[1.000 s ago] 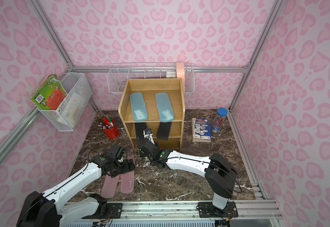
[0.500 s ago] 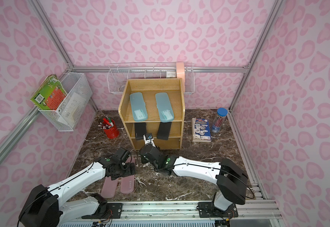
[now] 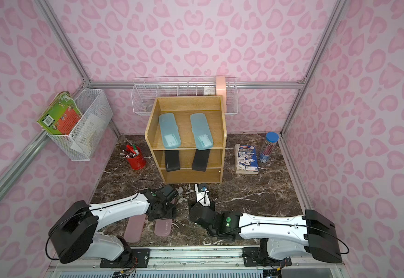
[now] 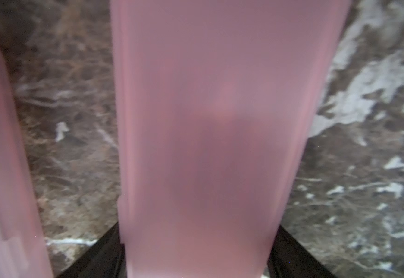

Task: Place the pencil cases on the shelf according to color
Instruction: Move the pencil case to the center of the board.

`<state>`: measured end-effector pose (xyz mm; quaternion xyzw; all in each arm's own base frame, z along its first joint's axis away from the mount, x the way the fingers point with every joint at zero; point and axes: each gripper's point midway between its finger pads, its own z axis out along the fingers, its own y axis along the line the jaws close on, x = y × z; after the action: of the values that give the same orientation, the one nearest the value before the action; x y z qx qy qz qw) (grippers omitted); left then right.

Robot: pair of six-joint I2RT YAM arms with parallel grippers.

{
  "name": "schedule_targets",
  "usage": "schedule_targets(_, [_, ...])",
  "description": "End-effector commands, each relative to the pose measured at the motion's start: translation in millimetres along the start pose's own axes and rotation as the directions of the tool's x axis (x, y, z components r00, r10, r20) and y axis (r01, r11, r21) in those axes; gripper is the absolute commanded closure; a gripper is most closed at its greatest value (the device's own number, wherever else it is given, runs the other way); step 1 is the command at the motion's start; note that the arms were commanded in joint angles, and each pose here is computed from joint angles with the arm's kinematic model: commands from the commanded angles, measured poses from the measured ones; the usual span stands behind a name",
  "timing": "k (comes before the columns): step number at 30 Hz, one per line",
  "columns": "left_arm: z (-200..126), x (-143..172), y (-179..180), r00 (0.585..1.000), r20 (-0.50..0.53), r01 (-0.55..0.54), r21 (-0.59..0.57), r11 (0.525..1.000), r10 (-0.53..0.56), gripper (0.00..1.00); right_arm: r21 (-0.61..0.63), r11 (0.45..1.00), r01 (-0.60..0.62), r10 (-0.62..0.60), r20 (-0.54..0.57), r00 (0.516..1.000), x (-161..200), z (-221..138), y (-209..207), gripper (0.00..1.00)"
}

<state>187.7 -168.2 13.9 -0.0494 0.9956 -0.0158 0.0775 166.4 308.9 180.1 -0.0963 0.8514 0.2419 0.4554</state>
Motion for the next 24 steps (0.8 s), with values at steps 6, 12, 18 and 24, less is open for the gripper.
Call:
schedule_targets(6, [5, 9, -105, 0.999, 0.001, -0.043, 0.111, 0.993, 0.043, 0.13, 0.089, 0.992, -0.092, 0.087, 0.053, 0.995, 3, -46, -65, 0.49])
schedule_targets(12, [-12, 8, -153, 0.995, 0.03, -0.101, 0.167, 0.981, 0.097, 0.11, 0.025, 0.988, -0.154, 0.151, 0.089, 0.985, 1, -66, -84, 0.45])
schedule_targets(18, [-51, -1, -129, 0.988, 0.109, -0.123, 0.134, 0.983, 0.109, 0.06, 0.031, 0.986, -0.166, 0.162, 0.097, 0.982, 3, -66, -89, 0.32])
schedule_targets(24, [-75, -1, -53, 0.976, 0.187, -0.101, -0.049, 0.994, 0.108, 0.03, 0.055, 0.983, -0.176, 0.172, 0.075, 0.982, 8, -53, -86, 0.15])
